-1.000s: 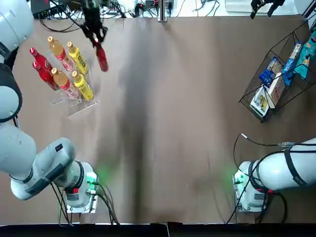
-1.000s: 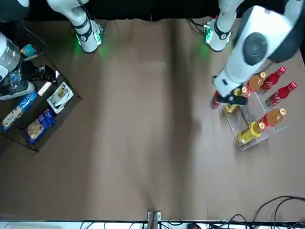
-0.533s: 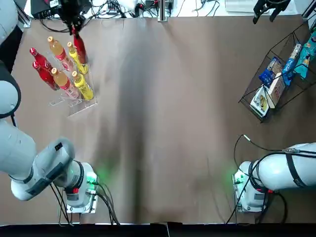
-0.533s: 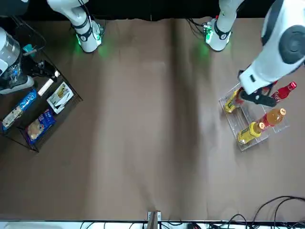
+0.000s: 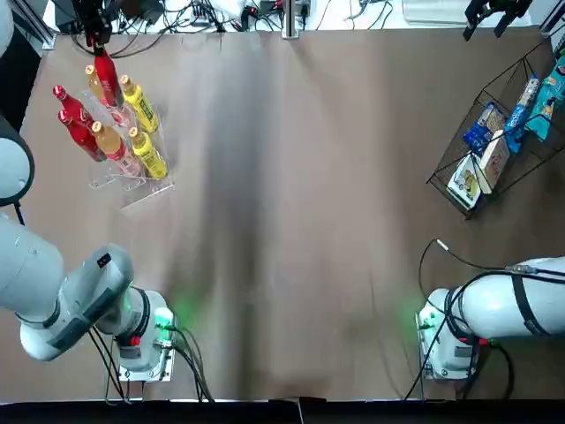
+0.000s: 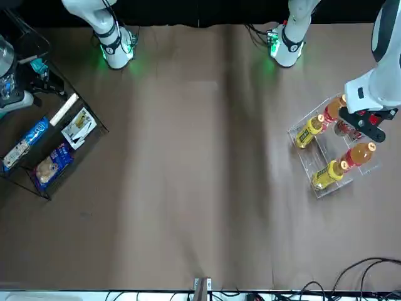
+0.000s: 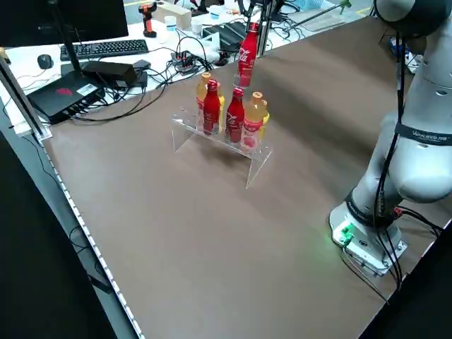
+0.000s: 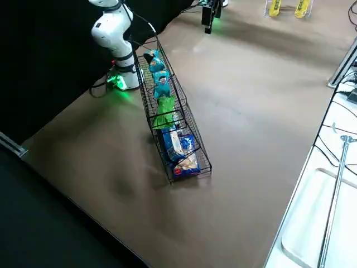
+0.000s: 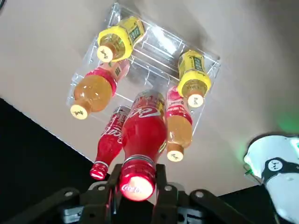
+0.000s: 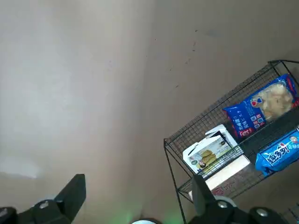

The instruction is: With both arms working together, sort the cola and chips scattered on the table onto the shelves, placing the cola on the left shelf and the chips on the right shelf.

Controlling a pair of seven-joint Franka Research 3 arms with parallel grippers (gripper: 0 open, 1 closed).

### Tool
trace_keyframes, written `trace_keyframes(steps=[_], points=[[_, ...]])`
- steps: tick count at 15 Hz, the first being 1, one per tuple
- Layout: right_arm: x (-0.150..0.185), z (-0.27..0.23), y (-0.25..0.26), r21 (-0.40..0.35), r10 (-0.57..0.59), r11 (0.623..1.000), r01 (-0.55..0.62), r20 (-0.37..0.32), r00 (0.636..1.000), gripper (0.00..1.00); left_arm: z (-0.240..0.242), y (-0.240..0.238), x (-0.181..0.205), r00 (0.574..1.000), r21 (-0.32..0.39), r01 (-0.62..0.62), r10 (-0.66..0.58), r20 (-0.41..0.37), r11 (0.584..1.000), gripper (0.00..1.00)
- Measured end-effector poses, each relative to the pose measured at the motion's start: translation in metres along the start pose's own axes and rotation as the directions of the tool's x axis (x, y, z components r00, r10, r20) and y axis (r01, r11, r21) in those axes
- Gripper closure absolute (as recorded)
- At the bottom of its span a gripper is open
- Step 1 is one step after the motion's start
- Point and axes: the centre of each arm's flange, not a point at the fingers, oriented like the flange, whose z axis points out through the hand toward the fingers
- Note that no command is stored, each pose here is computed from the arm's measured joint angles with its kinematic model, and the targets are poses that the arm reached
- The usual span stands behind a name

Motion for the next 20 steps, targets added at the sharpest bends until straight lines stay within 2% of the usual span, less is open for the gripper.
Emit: trace_keyframes(steps=[3,6,10,15,20], points=[[0.001,0.000,-0.005,-0.001,-0.010,1.000,0.010,0.001,1.000,0.00,-0.004,-0.001,-0.001,0.996,0.023,-0.088,0.087,0.005,0.996,0.69],[0.001,0.000,-0.008,-0.003,-0.017,1.000,0.017,-0.003,1.000,0.00,-0.007,-0.014,-0.010,0.976,0.085,-0.213,0.209,0.059,0.973,0.69],[0.002,-0.001,-0.012,-0.004,-0.010,1.000,0.010,-0.005,1.000,0.00,-0.006,-0.044,-0.031,0.954,0.110,-0.297,0.289,0.084,0.949,0.69],[0.002,-0.006,-0.009,-0.016,0.071,0.997,-0.071,-0.014,0.997,0.00,-0.014,-0.060,-0.039,0.935,0.203,-0.348,0.322,0.148,0.916,0.69],[0.002,-0.008,-0.010,-0.017,0.094,0.995,-0.095,-0.019,0.995,0.00,-0.011,-0.067,-0.037,0.932,0.213,-0.358,0.334,0.143,0.909,0.69]])
